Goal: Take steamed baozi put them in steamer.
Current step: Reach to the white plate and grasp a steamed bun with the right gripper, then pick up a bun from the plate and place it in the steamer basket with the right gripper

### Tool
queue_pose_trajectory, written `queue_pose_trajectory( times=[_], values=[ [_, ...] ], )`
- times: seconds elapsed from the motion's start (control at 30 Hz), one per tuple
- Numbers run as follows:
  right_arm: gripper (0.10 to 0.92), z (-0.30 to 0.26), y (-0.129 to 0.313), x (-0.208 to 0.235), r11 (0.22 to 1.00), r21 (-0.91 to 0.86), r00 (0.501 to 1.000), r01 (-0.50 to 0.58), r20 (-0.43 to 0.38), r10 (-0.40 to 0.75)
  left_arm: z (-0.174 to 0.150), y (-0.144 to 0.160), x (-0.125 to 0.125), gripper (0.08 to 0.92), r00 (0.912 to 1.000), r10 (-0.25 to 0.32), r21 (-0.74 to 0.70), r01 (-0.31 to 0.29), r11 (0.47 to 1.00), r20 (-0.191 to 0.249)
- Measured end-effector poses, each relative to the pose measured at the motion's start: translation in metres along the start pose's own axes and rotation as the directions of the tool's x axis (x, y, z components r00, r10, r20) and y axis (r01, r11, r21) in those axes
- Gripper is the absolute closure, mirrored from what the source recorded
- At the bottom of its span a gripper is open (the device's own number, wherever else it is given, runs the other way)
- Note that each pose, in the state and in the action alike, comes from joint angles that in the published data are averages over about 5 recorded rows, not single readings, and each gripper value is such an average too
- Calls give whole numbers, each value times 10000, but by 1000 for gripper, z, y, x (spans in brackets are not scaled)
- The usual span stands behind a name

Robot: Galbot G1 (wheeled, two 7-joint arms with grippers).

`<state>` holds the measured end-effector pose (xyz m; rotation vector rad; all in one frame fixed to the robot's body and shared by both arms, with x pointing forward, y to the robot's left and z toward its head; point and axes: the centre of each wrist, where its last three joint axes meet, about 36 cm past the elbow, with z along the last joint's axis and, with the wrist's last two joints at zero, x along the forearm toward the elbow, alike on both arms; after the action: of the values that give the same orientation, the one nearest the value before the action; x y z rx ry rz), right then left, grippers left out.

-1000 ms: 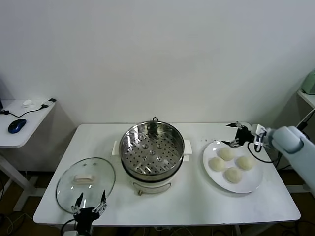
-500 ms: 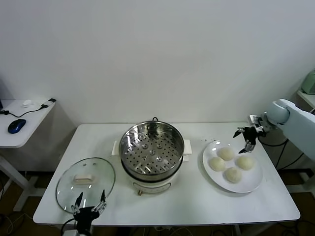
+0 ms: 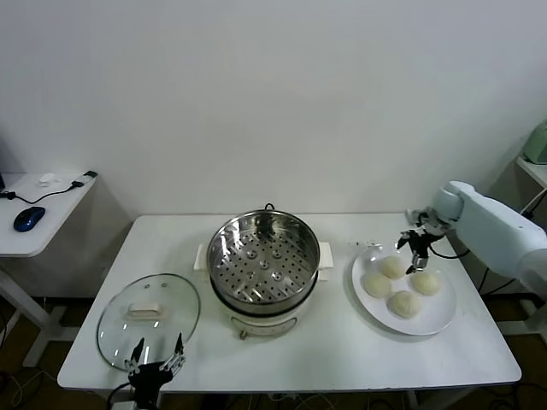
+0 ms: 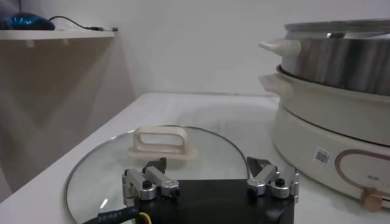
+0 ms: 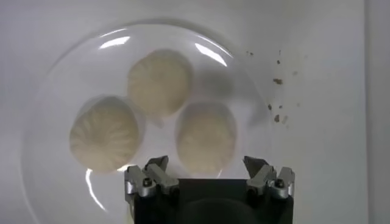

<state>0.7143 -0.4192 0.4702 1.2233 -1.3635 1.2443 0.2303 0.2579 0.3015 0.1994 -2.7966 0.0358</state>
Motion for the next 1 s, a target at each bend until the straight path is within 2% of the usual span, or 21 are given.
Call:
queue_pose_trajectory(
  times=[0.17,0.43,0.67,0.83,1.0],
  values=[
    [211,-9,-4,-11,10000,-35,10000,-12,-98,12,2,-1,-1,177,10000,26,16,-26,10000,-33],
    [352,-18,-9,-18,9999,-34,9996,97,-280,-98,3,-3,1,177,10000,23,33,-23,10000,-70],
    [379,-21,-13,-11,9999,13,9994,136,-319,-136,3,-4,3,177,10000,7,37,-7,10000,-71],
    [377,-28,-24,18,9994,344,9998,-52,-177,58,3,-6,4,177,10000,-9,44,10,10000,-71],
    [377,-64,-48,86,9878,1455,9984,-557,101,548,2,-9,4,177,10000,42,13,-42,10000,-46]
  ],
)
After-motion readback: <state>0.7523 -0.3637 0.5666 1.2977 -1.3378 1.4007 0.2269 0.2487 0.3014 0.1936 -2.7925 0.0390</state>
